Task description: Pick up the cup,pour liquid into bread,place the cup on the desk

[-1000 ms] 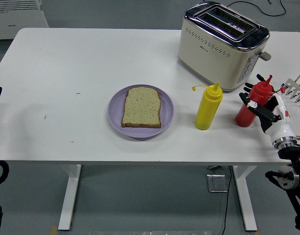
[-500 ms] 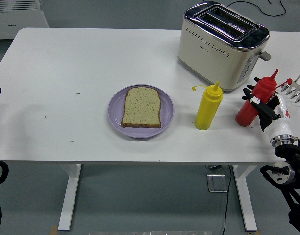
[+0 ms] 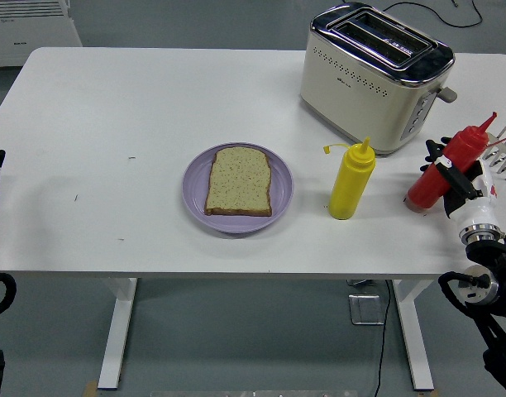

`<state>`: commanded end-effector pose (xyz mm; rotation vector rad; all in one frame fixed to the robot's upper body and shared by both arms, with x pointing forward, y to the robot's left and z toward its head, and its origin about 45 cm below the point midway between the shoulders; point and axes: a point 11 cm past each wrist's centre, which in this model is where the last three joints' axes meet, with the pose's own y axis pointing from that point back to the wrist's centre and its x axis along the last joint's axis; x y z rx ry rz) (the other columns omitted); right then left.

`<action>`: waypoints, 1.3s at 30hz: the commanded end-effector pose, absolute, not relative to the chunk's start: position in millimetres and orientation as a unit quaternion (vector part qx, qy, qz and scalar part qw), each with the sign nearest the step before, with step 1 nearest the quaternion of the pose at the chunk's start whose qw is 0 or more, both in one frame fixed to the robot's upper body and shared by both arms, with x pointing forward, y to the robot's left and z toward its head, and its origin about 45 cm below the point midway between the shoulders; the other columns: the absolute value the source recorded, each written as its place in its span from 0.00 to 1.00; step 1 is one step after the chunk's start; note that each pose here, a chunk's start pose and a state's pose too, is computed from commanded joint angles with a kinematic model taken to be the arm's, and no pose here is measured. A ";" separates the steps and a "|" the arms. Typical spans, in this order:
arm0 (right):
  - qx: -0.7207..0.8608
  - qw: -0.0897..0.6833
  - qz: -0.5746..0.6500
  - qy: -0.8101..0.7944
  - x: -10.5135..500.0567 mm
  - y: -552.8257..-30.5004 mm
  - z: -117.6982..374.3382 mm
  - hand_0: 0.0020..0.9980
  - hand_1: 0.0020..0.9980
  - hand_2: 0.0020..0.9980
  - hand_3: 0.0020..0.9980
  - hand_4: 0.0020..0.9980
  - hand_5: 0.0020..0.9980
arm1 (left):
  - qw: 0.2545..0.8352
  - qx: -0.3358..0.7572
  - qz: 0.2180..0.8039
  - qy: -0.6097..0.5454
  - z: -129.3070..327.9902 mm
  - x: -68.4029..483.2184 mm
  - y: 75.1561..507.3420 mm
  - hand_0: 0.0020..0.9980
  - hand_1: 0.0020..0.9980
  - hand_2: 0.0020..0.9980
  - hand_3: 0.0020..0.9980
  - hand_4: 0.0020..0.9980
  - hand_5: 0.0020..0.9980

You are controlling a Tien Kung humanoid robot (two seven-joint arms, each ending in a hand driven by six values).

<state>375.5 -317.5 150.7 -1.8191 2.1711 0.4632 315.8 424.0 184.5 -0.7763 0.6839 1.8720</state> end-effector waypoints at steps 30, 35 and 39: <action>-0.612 0.138 0.024 0.778 391.2 -359.4 230.4 0.02 0.08 0.25 0.39 0.76 0.21 | 0.480 -0.321 0.768 0.278 186.4 316.3 425.5 0.78 0.73 0.72 0.66 0.52 0.94; -0.618 0.108 -0.055 0.777 399.5 -361.9 266.4 0.02 0.08 0.25 0.40 0.74 0.21 | 0.478 -0.323 0.769 0.276 187.7 315.8 427.5 0.78 0.73 0.72 0.66 0.52 0.94; -0.628 0.073 -0.144 0.761 405.3 -352.3 301.1 0.02 0.08 0.25 0.40 0.74 0.21 | 0.477 -0.324 0.769 0.276 188.1 315.5 428.5 0.78 0.73 0.72 0.66 0.52 0.94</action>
